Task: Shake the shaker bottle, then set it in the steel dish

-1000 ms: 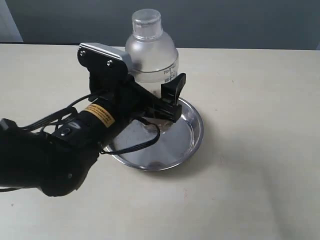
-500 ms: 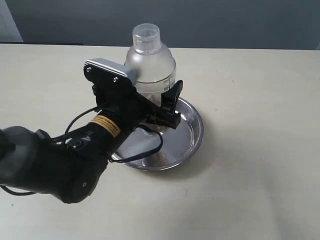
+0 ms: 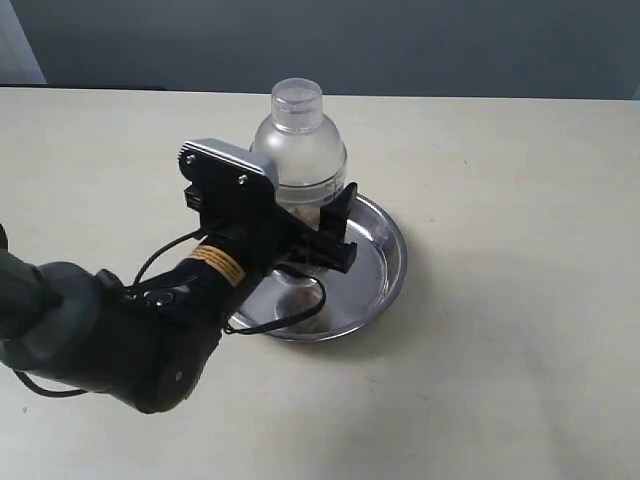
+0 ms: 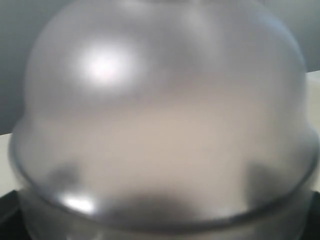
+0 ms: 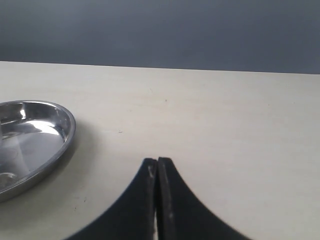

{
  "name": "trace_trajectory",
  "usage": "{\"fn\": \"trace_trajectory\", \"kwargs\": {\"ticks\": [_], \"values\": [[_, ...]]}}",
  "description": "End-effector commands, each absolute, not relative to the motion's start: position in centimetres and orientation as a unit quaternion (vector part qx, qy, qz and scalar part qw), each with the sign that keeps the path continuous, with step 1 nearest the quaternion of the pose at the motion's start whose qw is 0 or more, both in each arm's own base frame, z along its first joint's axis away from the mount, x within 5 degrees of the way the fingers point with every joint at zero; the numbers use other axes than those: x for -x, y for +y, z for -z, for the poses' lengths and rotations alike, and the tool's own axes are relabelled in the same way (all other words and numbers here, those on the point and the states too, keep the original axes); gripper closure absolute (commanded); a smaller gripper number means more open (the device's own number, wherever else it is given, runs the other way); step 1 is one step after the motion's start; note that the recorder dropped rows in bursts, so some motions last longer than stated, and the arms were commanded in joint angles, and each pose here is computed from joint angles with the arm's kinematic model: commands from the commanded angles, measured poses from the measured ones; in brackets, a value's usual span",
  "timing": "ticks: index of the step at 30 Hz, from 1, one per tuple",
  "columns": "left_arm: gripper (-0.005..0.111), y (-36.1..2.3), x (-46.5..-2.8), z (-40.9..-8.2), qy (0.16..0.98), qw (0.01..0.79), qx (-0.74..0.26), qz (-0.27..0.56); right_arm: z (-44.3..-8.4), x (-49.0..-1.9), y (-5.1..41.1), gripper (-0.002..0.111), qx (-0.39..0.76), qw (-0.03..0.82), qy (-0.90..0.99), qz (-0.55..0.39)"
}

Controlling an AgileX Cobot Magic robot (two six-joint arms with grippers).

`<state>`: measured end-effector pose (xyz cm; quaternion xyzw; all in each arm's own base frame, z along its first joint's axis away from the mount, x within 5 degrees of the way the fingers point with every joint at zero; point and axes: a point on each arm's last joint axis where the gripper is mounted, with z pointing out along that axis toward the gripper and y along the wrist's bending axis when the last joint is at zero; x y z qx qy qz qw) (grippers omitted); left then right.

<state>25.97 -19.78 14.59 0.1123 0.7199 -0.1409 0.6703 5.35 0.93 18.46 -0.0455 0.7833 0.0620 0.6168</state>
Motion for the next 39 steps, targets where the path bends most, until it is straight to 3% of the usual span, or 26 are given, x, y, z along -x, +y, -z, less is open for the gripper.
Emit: {"fn": "trace_trajectory", "kwargs": {"ticks": [1, 5, 16, 22, 34, 39], "values": [[0.107, -19.1, -26.8, -15.4, 0.699, 0.695, -0.087, 0.143, -18.6, -5.4, 0.9, 0.109, 0.047, 0.623, 0.778, -0.063], [0.107, -18.5, -27.9, -15.4, 0.699, 0.692, -0.055, 0.171, -18.6, -5.4, 0.9, 0.109, 0.047, 0.623, 0.778, -0.063], [0.107, -19.7, -29.1, -13.6, 0.698, 0.685, -0.120, 0.174, -18.6, -5.4, 0.9, 0.109, 0.047, 0.623, 0.778, -0.063], [0.107, -19.9, -29.4, -13.8, 0.697, 0.683, -0.100, 0.195, -18.6, -5.4, 0.9, 0.109, 0.047, 0.623, 0.778, -0.063], [0.107, -19.7, -29.7, -13.8, 0.697, 0.689, -0.117, 0.162, -18.6, -5.4, 0.9, 0.109, 0.047, 0.623, 0.778, -0.063], [0.107, -19.6, -29.6, -11.4, 0.777, 0.595, -0.165, 0.122, -18.6, -5.4, 0.9, 0.109, 0.047, 0.623, 0.778, -0.063]]}}
